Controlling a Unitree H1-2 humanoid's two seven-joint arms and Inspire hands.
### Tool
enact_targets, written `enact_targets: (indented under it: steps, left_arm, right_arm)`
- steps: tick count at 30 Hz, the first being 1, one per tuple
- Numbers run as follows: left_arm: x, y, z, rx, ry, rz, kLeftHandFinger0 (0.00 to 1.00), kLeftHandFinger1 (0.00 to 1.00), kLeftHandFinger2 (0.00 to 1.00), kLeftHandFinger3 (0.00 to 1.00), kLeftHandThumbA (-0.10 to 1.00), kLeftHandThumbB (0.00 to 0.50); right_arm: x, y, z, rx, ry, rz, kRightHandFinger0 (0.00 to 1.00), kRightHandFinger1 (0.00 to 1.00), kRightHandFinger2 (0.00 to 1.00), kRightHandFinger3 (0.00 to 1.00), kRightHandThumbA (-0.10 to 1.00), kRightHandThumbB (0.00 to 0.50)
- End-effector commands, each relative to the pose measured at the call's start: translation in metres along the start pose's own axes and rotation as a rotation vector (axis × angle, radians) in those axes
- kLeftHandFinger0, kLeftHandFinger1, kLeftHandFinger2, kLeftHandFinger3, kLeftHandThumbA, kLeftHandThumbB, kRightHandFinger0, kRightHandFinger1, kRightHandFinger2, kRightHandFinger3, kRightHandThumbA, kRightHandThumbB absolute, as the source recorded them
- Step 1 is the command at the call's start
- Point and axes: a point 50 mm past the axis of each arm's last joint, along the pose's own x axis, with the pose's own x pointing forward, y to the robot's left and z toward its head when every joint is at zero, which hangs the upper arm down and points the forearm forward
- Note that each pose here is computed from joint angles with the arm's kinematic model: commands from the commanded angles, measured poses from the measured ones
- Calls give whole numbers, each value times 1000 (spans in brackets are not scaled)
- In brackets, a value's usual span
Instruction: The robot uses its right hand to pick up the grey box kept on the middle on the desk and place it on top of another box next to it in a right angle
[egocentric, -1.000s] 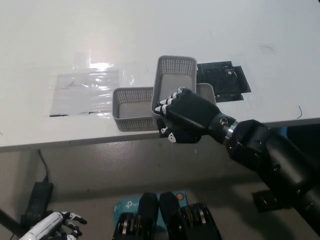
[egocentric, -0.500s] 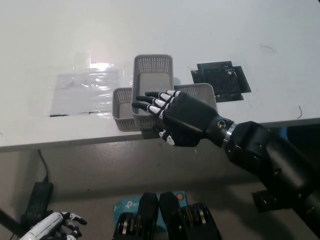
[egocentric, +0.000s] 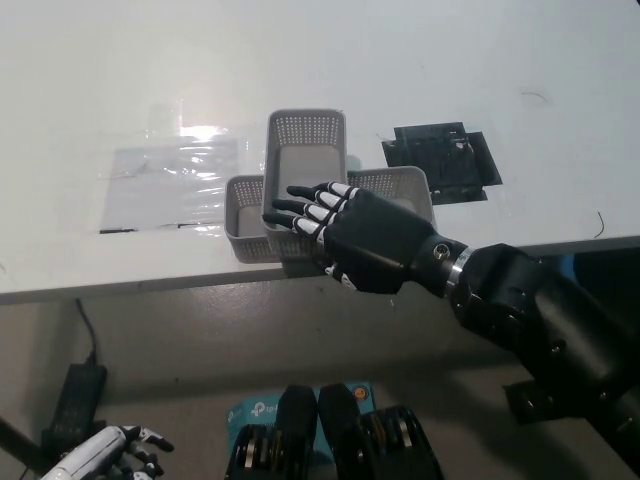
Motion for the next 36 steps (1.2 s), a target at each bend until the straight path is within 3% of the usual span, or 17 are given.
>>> enact_targets:
  steps: [1, 3, 7, 9, 10, 13, 15, 17, 21, 23, 24, 25, 26, 28, 30, 32, 36]
  left_arm:
    - [-6, 6, -2, 15, 3, 9, 376, 407, 546, 680, 251, 316]
    - [-6, 6, -3, 22, 12, 11, 393, 421, 558, 681, 268, 323]
    - [-5, 5, -6, 6, 7, 12, 346, 386, 529, 664, 234, 316]
    - [-6, 4, -7, 8, 10, 11, 350, 385, 526, 662, 254, 321]
    - [-7, 4, -7, 9, 15, 12, 353, 390, 534, 654, 260, 316]
    - [-7, 3, -7, 1, 24, 9, 396, 428, 577, 667, 248, 311]
    - [-8, 3, -6, -3, 28, 7, 391, 421, 571, 661, 268, 326]
    - [-7, 3, -8, -3, 23, 6, 344, 382, 537, 637, 284, 336]
    - [-6, 2, -8, 1, 33, 10, 365, 393, 531, 621, 299, 344]
    - [-7, 2, -8, 0, 40, 13, 317, 361, 505, 608, 301, 347]
    - [-7, 2, -9, 16, 24, 18, 332, 372, 515, 605, 296, 337]
    - [-8, 3, -8, 27, 22, 22, 335, 374, 516, 605, 294, 337]
    - [-8, 4, -9, 30, 24, 20, 369, 403, 543, 637, 293, 328]
    - [-7, 4, -9, 23, 22, 20, 382, 411, 557, 650, 288, 329]
    - [-7, 4, -9, 22, 20, 18, 424, 442, 581, 650, 289, 327]
    - [-6, 3, -8, 18, 24, 17, 450, 462, 601, 660, 280, 320]
    - [-7, 1, -7, 7, 11, 18, 375, 405, 549, 631, 263, 326]
  right_arm:
    - [-8, -21, -7, -54, 17, -34, 834, 1000, 1000, 1000, 352, 173]
    - [-11, -26, -7, -46, 15, -45, 857, 1000, 1000, 1000, 418, 191]
    - [-20, -42, 0, -46, 5, -104, 1000, 1000, 1000, 1000, 502, 305]
    - [-23, -48, 2, -50, 9, -108, 1000, 1000, 1000, 1000, 544, 332]
    - [-26, -55, 7, -43, 10, -125, 1000, 1000, 1000, 1000, 562, 392]
    - [-31, -64, 14, -27, 10, -142, 1000, 1000, 1000, 1000, 592, 419]
    - [-38, -71, 24, -15, 1, -192, 1000, 1000, 1000, 1000, 624, 488]
    - [-45, -77, 33, -9, 9, -204, 1000, 1000, 1000, 1000, 669, 500]
    - [-64, -88, 44, 23, 22, -211, 1000, 1000, 1000, 1000, 686, 500]
    - [-75, -94, 48, 30, 36, -219, 1000, 1000, 1000, 1000, 655, 491]
    - [-97, -104, 54, 43, 79, -233, 1000, 1000, 1000, 1000, 633, 417]
    - [-103, -106, 55, 47, 91, -238, 1000, 1000, 1000, 1000, 628, 410]
    - [-116, -108, 55, 72, 128, -262, 1000, 1000, 1000, 1000, 548, 351]
    - [-122, -109, 54, 92, 147, -276, 1000, 1000, 1000, 1000, 536, 341]
    - [-147, -99, 50, 205, 248, -336, 1000, 1000, 1000, 1000, 401, 241]
    - [-157, -88, 47, 257, 306, -361, 1000, 1000, 1000, 1000, 396, 196]
    - [-189, -36, 41, 487, 468, -423, 939, 1000, 1000, 1000, 266, 133]
